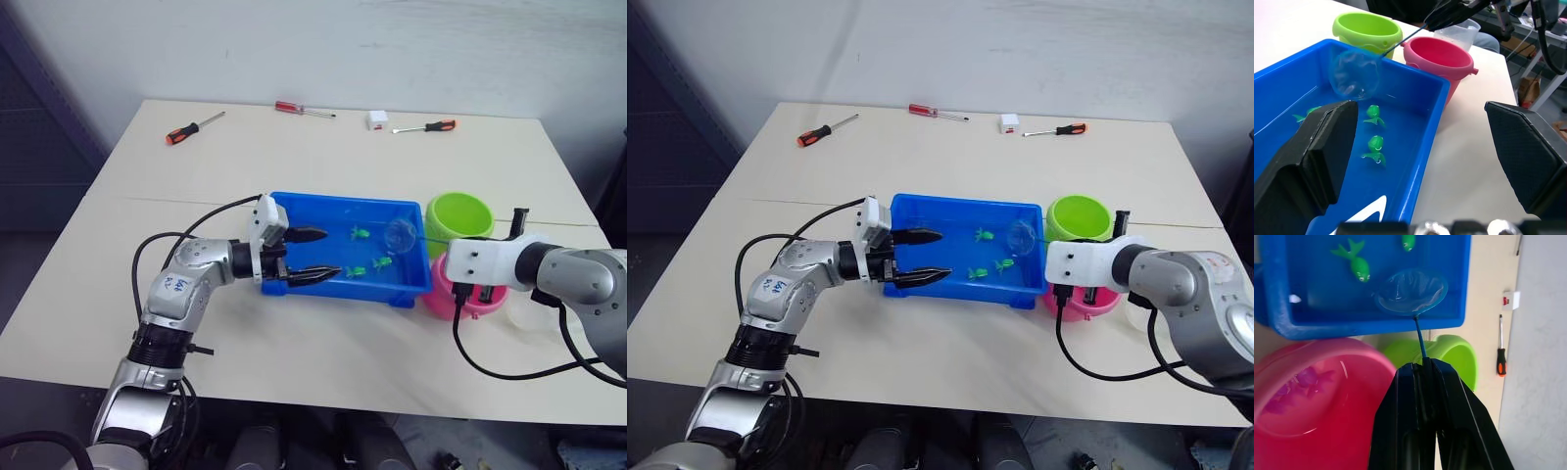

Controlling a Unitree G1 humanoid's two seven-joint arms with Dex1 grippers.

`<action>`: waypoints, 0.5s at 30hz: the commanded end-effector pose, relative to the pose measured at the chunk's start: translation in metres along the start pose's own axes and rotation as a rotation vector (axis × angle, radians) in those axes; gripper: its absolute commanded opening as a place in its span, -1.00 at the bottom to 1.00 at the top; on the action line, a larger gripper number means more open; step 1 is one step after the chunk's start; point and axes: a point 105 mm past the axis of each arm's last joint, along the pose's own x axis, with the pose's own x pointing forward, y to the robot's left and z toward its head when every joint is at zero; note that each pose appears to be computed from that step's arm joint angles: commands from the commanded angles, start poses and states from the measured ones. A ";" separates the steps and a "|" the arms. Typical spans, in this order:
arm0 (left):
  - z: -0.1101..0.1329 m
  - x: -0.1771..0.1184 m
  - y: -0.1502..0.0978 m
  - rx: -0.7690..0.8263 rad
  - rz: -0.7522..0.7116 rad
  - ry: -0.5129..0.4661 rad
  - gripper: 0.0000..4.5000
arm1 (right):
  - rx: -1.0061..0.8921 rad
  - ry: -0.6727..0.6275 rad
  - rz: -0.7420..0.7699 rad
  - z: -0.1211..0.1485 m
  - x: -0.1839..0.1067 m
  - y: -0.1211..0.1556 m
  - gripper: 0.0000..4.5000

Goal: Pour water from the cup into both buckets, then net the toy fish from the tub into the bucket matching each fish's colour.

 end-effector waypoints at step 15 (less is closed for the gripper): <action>0.012 -0.007 -0.008 0.092 -0.108 0.026 0.99 | 0.412 -0.112 0.043 0.011 -0.008 0.022 -1.00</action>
